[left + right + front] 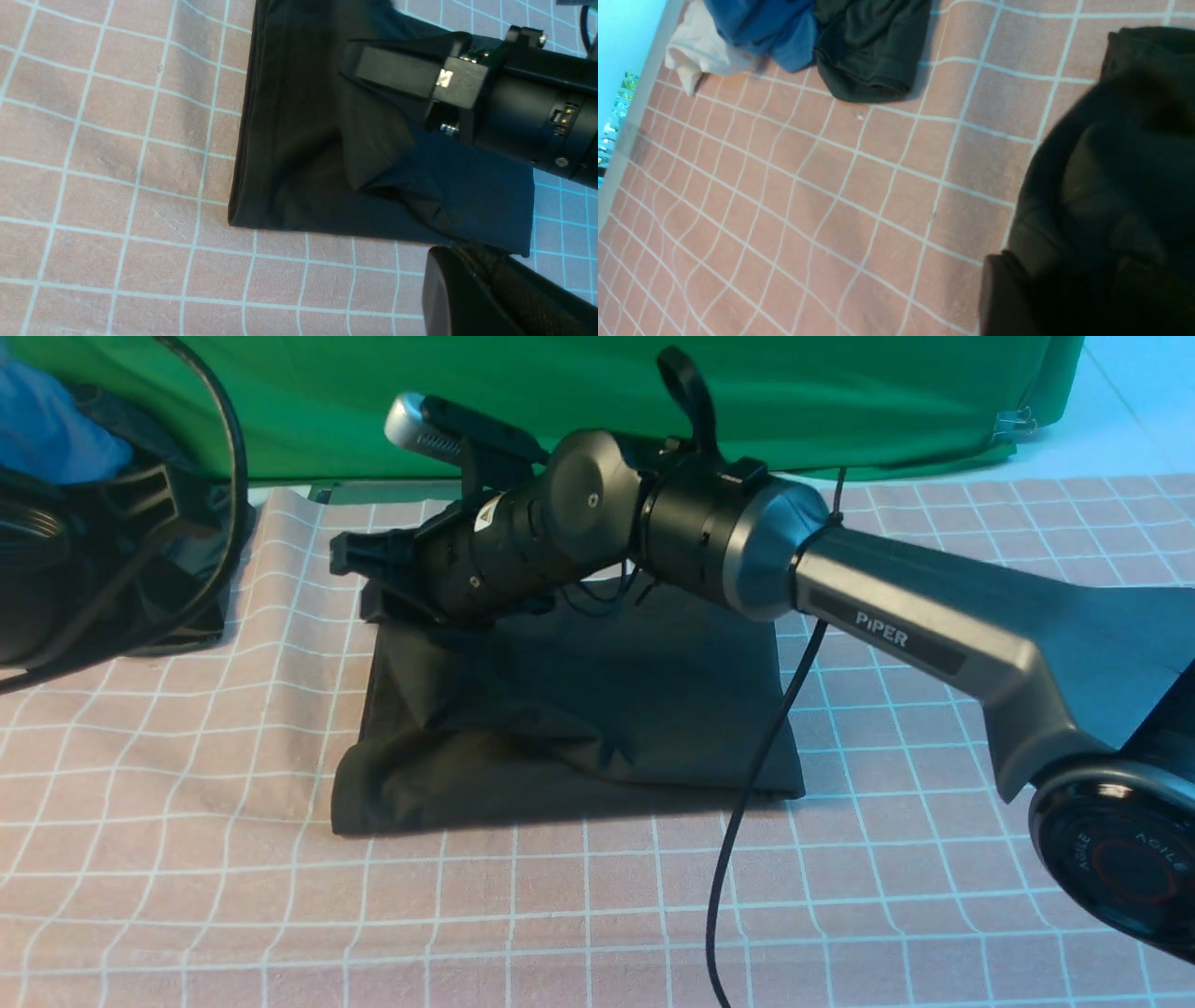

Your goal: Fold a long-sleeved shirt over a pink coffee tablecloth.

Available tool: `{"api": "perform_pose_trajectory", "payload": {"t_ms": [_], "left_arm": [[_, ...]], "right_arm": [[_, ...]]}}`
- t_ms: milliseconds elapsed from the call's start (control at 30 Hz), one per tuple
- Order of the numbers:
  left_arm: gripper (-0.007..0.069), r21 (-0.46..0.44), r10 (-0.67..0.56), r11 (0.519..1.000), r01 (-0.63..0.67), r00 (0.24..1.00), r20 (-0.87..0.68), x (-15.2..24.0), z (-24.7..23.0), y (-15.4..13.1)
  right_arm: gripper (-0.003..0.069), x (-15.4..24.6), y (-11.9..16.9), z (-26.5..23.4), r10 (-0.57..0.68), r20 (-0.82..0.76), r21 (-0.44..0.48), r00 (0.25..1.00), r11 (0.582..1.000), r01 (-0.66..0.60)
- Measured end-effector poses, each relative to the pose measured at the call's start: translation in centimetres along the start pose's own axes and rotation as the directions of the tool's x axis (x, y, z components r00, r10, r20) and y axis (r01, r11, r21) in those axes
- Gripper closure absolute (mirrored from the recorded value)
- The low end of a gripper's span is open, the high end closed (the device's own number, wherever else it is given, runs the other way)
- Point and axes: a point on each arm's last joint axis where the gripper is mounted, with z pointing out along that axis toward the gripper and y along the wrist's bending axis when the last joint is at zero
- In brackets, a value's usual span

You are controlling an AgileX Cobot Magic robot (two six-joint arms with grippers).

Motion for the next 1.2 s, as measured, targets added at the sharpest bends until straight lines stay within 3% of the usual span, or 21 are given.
{"api": "perform_pose_trajectory", "payload": {"t_ms": [67, 133, 267, 333, 367, 433, 533, 733, 933, 1200], "left_arm": [[0.0612, 0.0, 0.0, 1.0, 0.0, 1.0, -0.001, 0.0, 0.0, 0.0], [0.0612, 0.0, -0.001, 1.0, 0.001, 1.0, -0.001, 0.0, 0.0, 0.0], [0.0612, 0.0, -0.017, 1.0, 0.017, 1.0, -0.001, 0.0, 0.0, 0.0], [0.0612, -0.007, -0.024, 1.0, 0.024, 1.0, -0.014, -0.1, 0.5, 0.0], [0.0612, -0.008, -0.026, 1.0, 0.026, 1.0, -0.016, -0.1, 0.5, 0.0], [0.0612, -0.021, -0.035, 0.999, 0.034, 0.998, -0.045, -0.4, 1.9, 0.1], [0.0612, -0.015, -0.037, 0.999, 0.036, 0.996, -0.082, -1.1, 4.5, 0.1], [0.0612, 0.098, -0.048, 0.993, 0.065, 0.985, -0.163, -2.9, 11.5, -0.9], [0.0612, 0.12, 0.008, 0.993, 0.021, 0.971, -0.237, -3.6, 18.4, -2.8], [0.0612, 0.111, 0.047, 0.994, -0.006, 0.929, -0.368, 0.0, 26.3, -4.8]], "right_arm": [[0.02, 0.1, 0.0, -0.1, -0.003, -0.012, 0.0, 1.0, 1.0, 0.003], [0.0184, -0.2, -0.4, -0.5, -0.02, -0.044, 0.01, 0.999, 1.0, 0.02], [0.0212, -1.3, -1.5, -2.3, -0.138, -0.109, 0.031, 0.985, 0.989, 0.142], [0.0333, -3.1, -2.3, -5.7, -0.256, -0.162, 0.043, 0.953, 0.963, 0.266], [0.0346, -3.4, -2.6, -6.0, -0.26, -0.163, 0.049, 0.952, 0.961, 0.271], [0.052, -5.4, -3.7, -9.8, -0.319, -0.193, 0.073, 0.928, 0.938, 0.338], [0.0613, -7.2, -5.1, -14.1, -0.332, -0.221, 0.12, 0.917, 0.924, 0.363], [0.0622, -8.4, -8.5, -18.6, -0.293, -0.313, 0.228, 0.904, 0.9, 0.371], [0.0622, -5.3, -10.8, -16.4, -0.215, -0.442, 0.234, 0.871, 0.91, 0.344], [0.0622, 0.4, -15.5, -11.3, -0.098, -0.529, 0.274, 0.843, 0.92, 0.279]]}}
